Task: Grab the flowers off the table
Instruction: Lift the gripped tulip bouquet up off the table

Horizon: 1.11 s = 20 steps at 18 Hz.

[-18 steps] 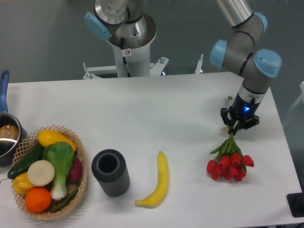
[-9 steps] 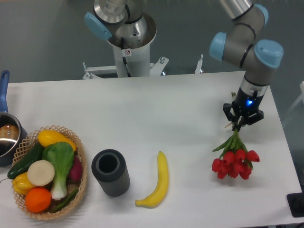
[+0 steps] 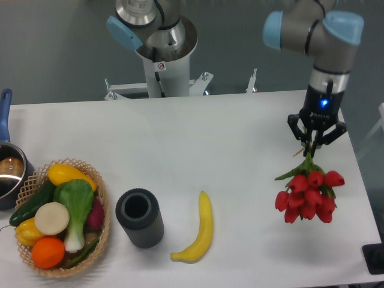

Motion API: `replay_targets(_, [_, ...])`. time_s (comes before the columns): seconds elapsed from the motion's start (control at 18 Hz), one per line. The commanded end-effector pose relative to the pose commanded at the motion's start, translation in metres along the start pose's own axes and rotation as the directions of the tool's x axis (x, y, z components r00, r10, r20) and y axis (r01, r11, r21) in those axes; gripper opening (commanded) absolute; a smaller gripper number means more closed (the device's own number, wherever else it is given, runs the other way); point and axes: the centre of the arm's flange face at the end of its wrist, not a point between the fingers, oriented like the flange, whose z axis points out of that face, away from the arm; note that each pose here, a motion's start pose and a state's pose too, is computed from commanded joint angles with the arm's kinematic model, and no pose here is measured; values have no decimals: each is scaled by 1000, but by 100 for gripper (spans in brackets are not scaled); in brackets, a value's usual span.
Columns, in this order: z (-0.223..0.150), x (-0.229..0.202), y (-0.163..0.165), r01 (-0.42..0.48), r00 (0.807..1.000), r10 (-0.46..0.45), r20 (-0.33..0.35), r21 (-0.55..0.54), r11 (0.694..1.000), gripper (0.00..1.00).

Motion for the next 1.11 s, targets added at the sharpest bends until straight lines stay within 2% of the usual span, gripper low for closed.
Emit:
replay_targets(0.17, [-25, 15, -35, 18, 998, -8, -55, 194, 981, 20])
replay_targets(0.33, [-37, 28, -58, 57, 993, -20, -120, 312, 949, 20])
replay_targets(0.61, [-59, 44, -85, 64, 978, 45, -205, 496, 866, 20])
replay_targets(0.78, [-52, 59, -104, 70, 958, 101, -267, 563, 824, 20])
replay_targets(1.11, [-44, 67, -117, 85, 947, 108, -302, 562, 822, 20])
